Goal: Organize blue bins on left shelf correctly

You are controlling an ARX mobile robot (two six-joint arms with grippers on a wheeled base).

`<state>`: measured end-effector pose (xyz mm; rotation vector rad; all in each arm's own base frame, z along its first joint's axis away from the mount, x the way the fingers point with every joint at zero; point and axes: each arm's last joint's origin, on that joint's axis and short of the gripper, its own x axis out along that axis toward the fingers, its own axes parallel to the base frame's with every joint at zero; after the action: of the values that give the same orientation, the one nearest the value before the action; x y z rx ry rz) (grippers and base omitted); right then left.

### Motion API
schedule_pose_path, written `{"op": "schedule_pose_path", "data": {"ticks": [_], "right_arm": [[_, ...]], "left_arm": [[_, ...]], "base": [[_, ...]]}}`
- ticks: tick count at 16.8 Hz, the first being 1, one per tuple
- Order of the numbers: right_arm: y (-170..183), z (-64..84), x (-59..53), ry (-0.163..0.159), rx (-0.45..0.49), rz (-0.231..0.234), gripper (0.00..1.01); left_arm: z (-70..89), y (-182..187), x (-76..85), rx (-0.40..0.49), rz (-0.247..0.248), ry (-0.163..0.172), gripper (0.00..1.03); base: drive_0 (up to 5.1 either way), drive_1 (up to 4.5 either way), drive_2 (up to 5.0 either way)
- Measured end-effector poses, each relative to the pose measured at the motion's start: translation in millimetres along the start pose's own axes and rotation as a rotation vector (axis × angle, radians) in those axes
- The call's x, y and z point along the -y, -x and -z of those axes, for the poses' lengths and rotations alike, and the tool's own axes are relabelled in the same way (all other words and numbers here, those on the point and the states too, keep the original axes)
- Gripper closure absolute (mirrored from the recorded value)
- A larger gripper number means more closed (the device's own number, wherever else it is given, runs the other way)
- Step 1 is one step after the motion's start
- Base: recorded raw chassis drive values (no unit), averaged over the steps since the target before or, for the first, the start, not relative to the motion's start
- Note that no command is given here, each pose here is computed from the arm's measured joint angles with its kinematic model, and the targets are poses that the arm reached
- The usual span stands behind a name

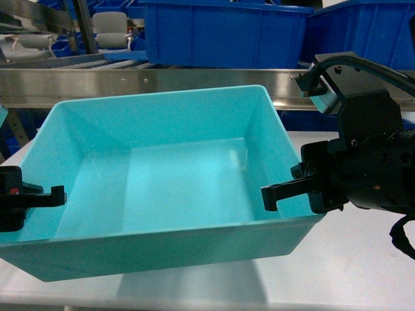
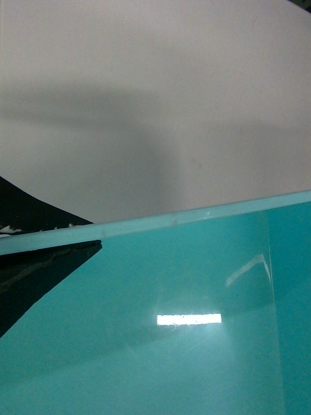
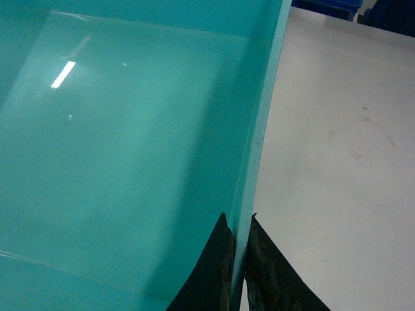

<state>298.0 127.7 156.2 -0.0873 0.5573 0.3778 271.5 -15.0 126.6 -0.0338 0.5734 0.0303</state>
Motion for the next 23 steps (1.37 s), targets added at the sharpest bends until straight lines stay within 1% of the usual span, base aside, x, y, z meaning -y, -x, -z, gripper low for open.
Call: {"op": "schedule_pose_path", "data": {"ticks": [23], "right_arm": [[-0.8, 1.3, 0.0, 0.000, -0.006, -0.001, 0.98]], "left_arm": [[0.2, -0.1, 0.1, -0.002, 0.001, -0.001, 1.01]], "base": [[-5.0, 2.41, 2.4]]}}
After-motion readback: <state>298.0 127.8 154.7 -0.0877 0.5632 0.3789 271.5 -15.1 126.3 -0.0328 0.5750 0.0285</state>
